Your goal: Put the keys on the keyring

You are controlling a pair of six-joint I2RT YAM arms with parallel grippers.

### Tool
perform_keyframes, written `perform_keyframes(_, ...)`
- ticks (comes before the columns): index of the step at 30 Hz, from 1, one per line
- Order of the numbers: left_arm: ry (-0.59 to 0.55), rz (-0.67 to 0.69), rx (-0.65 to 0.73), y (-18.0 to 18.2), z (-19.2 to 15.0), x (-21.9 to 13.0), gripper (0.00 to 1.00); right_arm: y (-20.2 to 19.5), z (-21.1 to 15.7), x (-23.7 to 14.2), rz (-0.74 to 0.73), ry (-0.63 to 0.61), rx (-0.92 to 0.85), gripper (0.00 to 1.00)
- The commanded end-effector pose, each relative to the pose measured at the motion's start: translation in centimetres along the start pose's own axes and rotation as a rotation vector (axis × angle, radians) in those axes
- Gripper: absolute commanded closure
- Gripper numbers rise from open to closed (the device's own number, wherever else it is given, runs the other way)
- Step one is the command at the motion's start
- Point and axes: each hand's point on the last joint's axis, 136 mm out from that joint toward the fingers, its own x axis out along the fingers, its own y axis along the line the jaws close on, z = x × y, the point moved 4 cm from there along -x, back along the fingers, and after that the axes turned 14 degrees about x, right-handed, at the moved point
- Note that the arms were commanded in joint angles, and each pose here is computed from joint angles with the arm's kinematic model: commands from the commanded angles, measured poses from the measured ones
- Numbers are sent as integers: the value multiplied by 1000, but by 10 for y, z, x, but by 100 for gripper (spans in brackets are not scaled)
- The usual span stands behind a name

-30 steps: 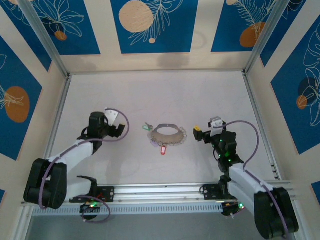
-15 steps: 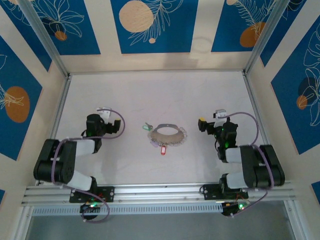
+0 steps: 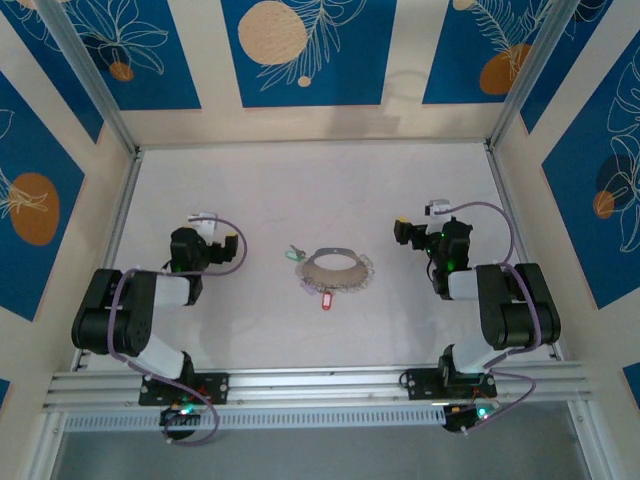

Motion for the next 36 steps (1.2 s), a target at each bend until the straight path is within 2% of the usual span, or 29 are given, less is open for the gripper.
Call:
perform_keyframes(1, -45, 19, -28, 6, 10, 0, 0, -6, -3, 0, -31, 24, 28, 1)
perform_keyframes(36, -45, 20, -28, 7, 10, 0, 0, 0, -5, 0, 3, 37, 9, 1)
